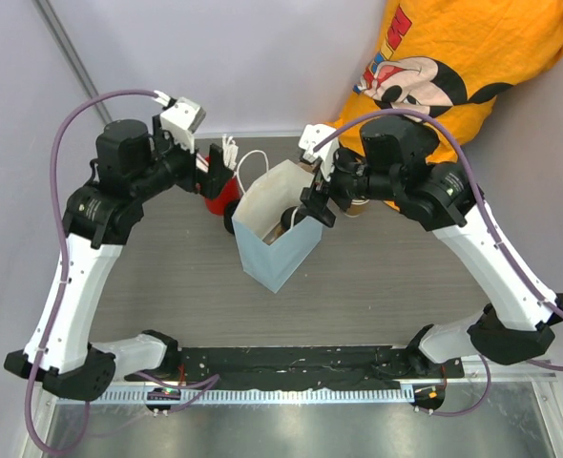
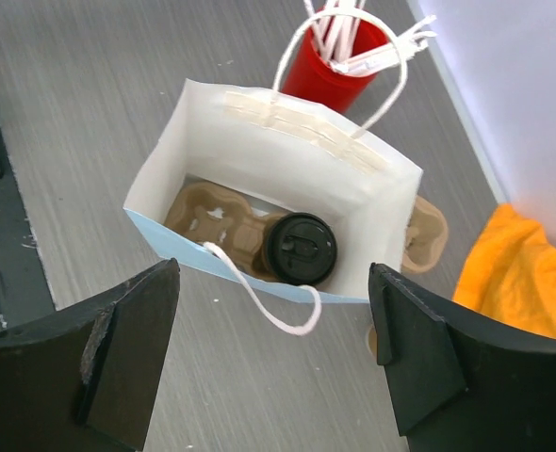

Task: Pack the takeout coffee

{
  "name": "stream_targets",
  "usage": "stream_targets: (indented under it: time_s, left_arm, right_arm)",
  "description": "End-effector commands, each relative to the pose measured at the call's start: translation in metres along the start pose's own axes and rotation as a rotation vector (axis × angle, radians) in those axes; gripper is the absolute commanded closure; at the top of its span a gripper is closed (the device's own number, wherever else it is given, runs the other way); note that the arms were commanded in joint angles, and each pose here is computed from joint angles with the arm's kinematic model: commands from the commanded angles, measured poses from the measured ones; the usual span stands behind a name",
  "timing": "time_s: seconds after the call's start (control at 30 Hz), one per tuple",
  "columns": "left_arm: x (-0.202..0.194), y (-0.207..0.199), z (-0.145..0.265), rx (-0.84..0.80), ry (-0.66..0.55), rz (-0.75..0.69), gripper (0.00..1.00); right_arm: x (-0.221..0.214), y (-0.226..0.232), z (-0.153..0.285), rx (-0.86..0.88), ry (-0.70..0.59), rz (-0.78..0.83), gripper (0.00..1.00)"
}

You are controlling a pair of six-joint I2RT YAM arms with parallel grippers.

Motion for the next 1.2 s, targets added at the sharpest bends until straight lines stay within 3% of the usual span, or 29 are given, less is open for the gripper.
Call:
stream_targets:
  time_s: [0.0, 0.13, 0.43, 0.77, 1.17]
  left_arm:
    - [-0.040, 0.031, 0.007, 0.190, 0.129, -0.045, 0.00]
    - [-0.089, 0.044, -0.005, 0.240, 0.215, -0.038, 0.00]
    - [-0.139, 0.078, -0.033, 0.247, 0.267, 0.043, 0.01]
    - [-0.155, 0.080, -0.076, 0.137, 0.256, 0.081, 0.11]
    - [-0.168, 0.095, -0.107, 0.131, 0.279, 0.077, 0.21]
  right_arm:
    - [0.016, -0.015, 0.033, -0.123, -0.075, 0.064, 0.15]
    - [0.018, -0.031, 0.043, -0.224, -0.101, 0.055, 0.15]
    - [0.016, -0.063, 0.057, -0.352, -0.155, -0.035, 0.16]
    - [0.005, -0.070, 0.051, -0.348, -0.139, -0.065, 0.15]
    - [0.003, -0.072, 0.054, -0.349, -0.144, -0.079, 0.15]
Point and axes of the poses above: each gripper's point midway between its finger pads, its own z axis back along the fingers, its own y axis along the line the jaws close on, x = y × z, the point moved 3 cm from there along z, back along the fingers, and after that the axes turned 14 degrees about -z, right-handed, at the moved point
